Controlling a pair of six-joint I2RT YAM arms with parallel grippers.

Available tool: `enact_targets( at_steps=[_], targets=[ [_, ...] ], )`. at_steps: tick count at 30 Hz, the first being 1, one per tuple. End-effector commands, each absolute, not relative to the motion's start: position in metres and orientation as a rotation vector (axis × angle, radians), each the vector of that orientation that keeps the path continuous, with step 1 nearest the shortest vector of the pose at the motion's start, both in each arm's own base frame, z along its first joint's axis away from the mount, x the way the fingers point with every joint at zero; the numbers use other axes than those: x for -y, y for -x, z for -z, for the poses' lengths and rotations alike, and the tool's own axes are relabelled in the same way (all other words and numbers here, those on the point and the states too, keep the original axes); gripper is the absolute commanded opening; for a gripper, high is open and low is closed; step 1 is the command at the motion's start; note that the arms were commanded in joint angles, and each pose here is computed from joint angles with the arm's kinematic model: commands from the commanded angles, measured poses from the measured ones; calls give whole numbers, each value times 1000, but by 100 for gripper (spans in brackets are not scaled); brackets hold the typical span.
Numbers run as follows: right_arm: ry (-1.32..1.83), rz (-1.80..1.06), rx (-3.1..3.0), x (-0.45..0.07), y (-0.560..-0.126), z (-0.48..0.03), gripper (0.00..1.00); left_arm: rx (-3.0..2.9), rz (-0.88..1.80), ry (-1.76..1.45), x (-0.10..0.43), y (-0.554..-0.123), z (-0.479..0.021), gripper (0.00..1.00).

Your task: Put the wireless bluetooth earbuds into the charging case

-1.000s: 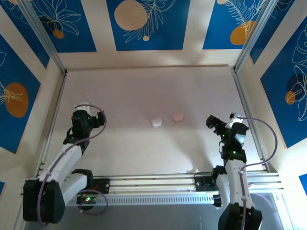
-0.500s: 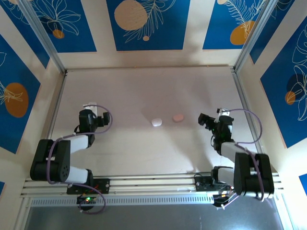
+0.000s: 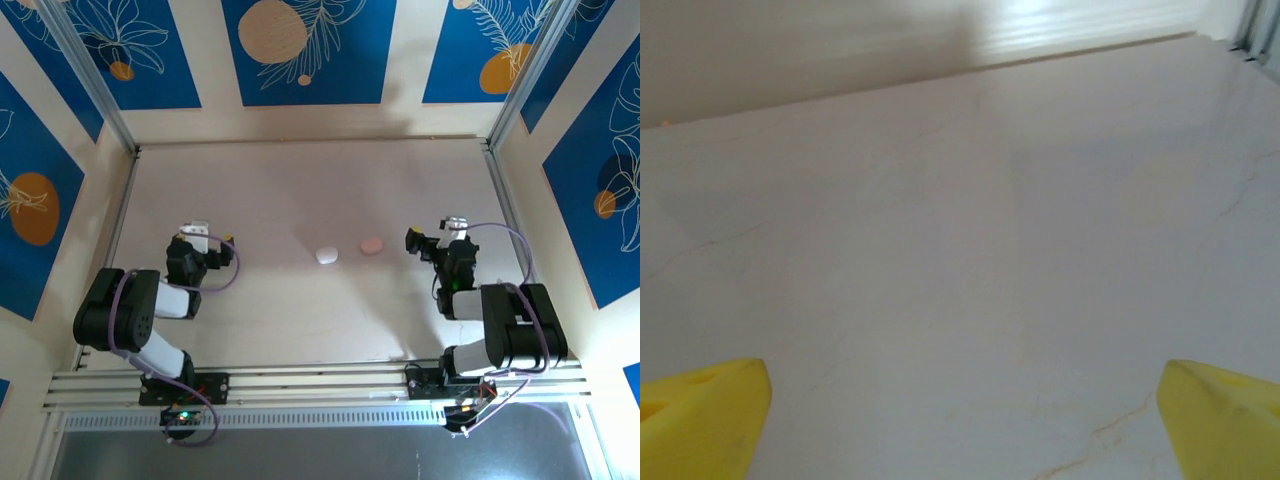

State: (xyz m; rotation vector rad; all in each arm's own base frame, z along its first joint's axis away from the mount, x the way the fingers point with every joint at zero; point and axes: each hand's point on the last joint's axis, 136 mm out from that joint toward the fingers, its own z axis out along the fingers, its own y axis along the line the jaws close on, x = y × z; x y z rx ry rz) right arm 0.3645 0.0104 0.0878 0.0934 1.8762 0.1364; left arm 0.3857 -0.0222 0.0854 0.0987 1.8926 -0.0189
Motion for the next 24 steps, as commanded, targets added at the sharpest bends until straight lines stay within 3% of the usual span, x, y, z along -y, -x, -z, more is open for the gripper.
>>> enact_targets(
  at_steps=[1, 4, 24],
  targets=[
    [-17, -108, -1852, -20, -382, -101, 99, -1909, 21, -127, 24, -397, -91, 100],
    [-28, -106, -1940, -20, -398, -94, 99, -1909, 20, -128, 24, -397, -91, 100],
    [-23, -137, -1944, -19, -397, -94, 99, -1903, 21, -129, 25, -397, -92, 100]
  ],
)
